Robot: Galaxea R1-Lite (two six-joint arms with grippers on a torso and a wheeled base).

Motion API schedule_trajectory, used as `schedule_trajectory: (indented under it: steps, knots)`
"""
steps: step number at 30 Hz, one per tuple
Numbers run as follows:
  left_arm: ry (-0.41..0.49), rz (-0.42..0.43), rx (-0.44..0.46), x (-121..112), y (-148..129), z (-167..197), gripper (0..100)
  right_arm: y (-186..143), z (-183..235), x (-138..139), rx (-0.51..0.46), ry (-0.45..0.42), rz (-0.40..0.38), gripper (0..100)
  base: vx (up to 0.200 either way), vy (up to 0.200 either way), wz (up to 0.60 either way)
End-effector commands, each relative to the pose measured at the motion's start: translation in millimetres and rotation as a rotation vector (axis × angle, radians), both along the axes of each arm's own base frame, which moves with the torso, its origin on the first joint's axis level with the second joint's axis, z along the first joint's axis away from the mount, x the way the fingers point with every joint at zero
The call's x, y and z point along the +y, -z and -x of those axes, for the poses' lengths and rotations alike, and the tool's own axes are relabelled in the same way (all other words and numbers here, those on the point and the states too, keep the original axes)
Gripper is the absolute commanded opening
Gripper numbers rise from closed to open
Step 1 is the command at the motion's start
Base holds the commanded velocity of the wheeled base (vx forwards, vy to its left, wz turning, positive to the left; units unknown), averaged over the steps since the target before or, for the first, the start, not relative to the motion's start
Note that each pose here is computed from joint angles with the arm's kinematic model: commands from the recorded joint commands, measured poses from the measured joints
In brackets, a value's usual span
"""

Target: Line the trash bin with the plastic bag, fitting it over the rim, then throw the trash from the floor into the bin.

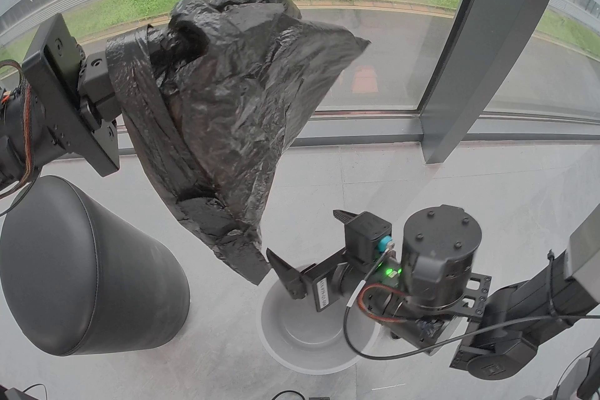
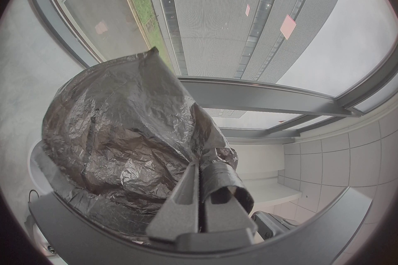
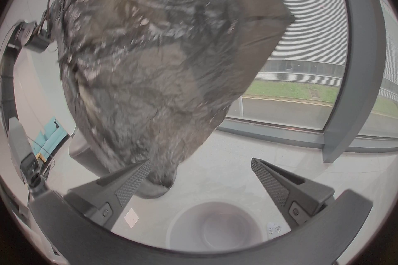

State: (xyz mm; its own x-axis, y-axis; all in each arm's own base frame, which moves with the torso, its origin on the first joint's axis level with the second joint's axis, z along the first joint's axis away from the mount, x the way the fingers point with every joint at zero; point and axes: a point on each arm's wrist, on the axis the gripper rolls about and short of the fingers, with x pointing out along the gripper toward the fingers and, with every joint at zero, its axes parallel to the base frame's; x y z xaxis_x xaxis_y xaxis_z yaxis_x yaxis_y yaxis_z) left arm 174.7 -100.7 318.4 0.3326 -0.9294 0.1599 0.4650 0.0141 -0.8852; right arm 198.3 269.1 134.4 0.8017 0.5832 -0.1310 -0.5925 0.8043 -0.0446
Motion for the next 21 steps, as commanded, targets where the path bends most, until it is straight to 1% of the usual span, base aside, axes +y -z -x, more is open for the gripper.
schedule_trajectory:
  steps: [1,8,9,11,12,13,15,19,21]
  knots:
    - [-0.006,0.008,-0.016,1,-5,-1,0,28,1,19,0.037,-0.033,0.061,100,0.0,0.0,0.0]
    - [-0.01,0.012,-0.022,1,-8,-1,0,36,21,37,0.039,-0.104,0.091,100,0.0,0.0,0.0]
    - [-0.022,0.014,-0.02,1,-7,-2,0,39,23,42,0.023,-0.102,0.115,100,0.0,0.0,0.0]
    - [-0.032,0.016,-0.016,1,-7,-2,0,43,19,49,0.001,-0.075,0.134,100,0.0,0.0,0.0]
    - [-0.032,0.016,-0.016,1,-7,-2,0,43,19,49,0.001,-0.075,0.134,100,0.0,0.0,0.0]
    - [-0.032,0.015,-0.015,1,-6,-2,0,45,15,55,-0.012,-0.047,0.138,100,0.0,0.0,0.0]
    - [-0.031,0.014,-0.012,1,-6,-2,0,46,13,59,-0.017,-0.032,0.134,100,0.0,0.0,0.0]
    - [-0.032,0.014,-0.012,1,-5,-1,0,46,2,74,-0.046,0.066,0.114,100,0.0,0.0,0.0]
    - [-0.032,0.014,-0.012,1,-5,0,0,48,-4,80,-0.064,0.113,0.121,100,0.0,0.0,0.0]
